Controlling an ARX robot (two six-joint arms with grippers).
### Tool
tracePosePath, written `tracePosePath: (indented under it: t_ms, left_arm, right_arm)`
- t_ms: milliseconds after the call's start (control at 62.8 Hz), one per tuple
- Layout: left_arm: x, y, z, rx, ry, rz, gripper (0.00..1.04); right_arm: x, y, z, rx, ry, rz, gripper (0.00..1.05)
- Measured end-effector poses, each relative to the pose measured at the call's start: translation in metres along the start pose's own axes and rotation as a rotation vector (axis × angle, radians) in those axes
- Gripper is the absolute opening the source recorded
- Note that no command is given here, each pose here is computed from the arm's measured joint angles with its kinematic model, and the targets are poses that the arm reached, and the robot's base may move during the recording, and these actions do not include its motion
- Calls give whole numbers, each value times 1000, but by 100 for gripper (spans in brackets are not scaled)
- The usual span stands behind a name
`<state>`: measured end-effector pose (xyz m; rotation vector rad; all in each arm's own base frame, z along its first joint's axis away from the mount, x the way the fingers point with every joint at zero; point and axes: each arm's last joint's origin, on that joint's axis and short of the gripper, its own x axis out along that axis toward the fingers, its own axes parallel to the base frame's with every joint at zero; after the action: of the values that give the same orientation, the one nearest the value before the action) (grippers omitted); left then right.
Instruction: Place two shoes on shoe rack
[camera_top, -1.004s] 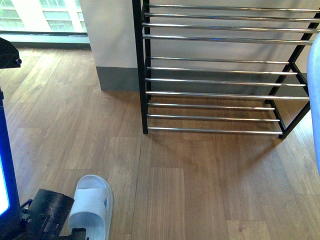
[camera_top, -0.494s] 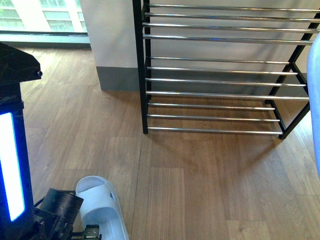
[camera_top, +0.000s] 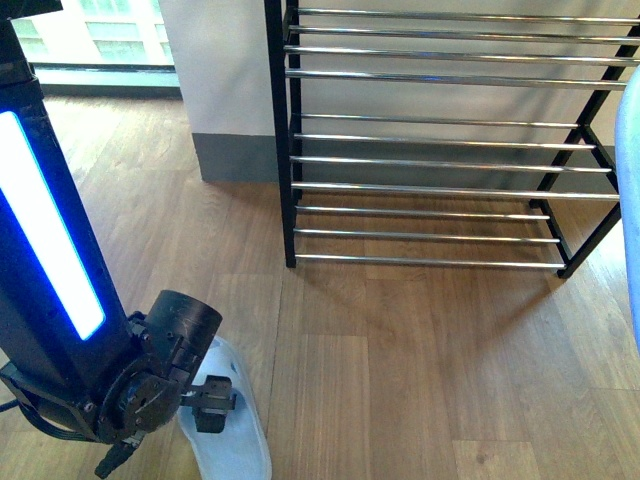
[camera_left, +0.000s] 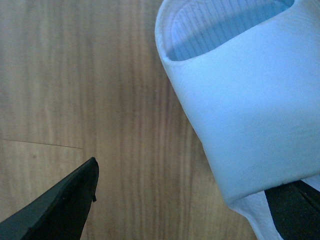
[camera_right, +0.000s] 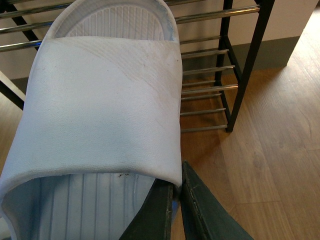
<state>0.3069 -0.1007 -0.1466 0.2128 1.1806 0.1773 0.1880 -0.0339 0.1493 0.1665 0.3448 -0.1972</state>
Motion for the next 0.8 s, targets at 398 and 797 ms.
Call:
tracePosePath:
  t_ms: [398, 797]
  left_arm:
    - [15, -11, 14, -18, -52, 111, 95]
    - [35, -22, 3, -33, -91, 66, 95]
  right_arm:
    - [0, 0, 0, 0, 0, 0, 1]
    - [0, 0, 0, 0, 0, 0, 1]
